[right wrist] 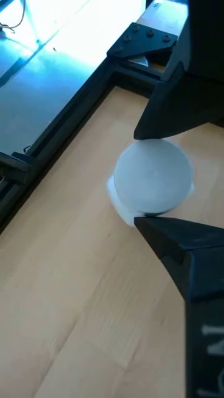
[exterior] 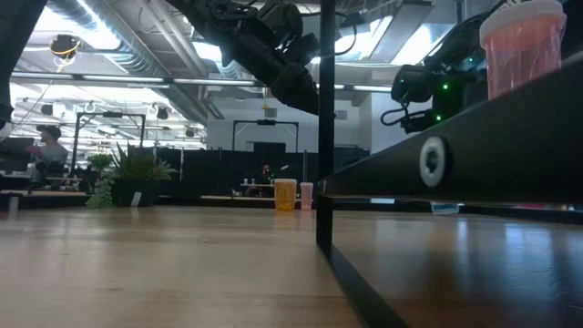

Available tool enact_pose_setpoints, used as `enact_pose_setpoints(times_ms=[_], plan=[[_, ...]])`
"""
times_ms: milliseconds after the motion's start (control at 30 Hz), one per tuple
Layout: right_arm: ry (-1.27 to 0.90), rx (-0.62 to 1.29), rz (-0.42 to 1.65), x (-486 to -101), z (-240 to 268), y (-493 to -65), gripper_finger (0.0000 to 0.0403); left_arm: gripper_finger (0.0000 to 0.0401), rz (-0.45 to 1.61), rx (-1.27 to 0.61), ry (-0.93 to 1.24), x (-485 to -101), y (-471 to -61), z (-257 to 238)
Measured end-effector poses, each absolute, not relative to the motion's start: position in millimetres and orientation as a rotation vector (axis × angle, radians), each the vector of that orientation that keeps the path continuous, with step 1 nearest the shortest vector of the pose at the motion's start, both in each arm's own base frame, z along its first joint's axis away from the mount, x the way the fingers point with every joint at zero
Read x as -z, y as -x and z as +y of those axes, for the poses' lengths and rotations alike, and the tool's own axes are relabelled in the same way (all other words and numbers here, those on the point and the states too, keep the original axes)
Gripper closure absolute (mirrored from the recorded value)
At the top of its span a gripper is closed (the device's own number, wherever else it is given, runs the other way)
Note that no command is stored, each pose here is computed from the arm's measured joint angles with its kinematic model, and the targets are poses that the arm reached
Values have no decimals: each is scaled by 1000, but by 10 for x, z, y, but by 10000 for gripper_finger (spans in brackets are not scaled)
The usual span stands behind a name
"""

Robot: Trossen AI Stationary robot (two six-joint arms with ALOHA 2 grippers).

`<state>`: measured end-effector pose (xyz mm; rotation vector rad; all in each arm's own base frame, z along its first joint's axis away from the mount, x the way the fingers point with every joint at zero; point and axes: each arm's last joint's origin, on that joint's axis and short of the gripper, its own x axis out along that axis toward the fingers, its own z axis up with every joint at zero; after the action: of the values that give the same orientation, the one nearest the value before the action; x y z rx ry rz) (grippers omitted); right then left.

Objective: Pick and place medicine bottles onto shelf by color
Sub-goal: Put the white pill bottle on the shelf aligned with the other white pill bottles

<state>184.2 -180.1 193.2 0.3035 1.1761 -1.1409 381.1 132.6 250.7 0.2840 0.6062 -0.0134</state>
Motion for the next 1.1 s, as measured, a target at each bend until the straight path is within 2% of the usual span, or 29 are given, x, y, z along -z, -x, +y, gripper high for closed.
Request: enact_pose_setpoints(times_ms=[1100], plan=[[-322,1158,1247,-1915,-1860,-1709,192,182,606,13,-284,-2508,-3811,1326]])
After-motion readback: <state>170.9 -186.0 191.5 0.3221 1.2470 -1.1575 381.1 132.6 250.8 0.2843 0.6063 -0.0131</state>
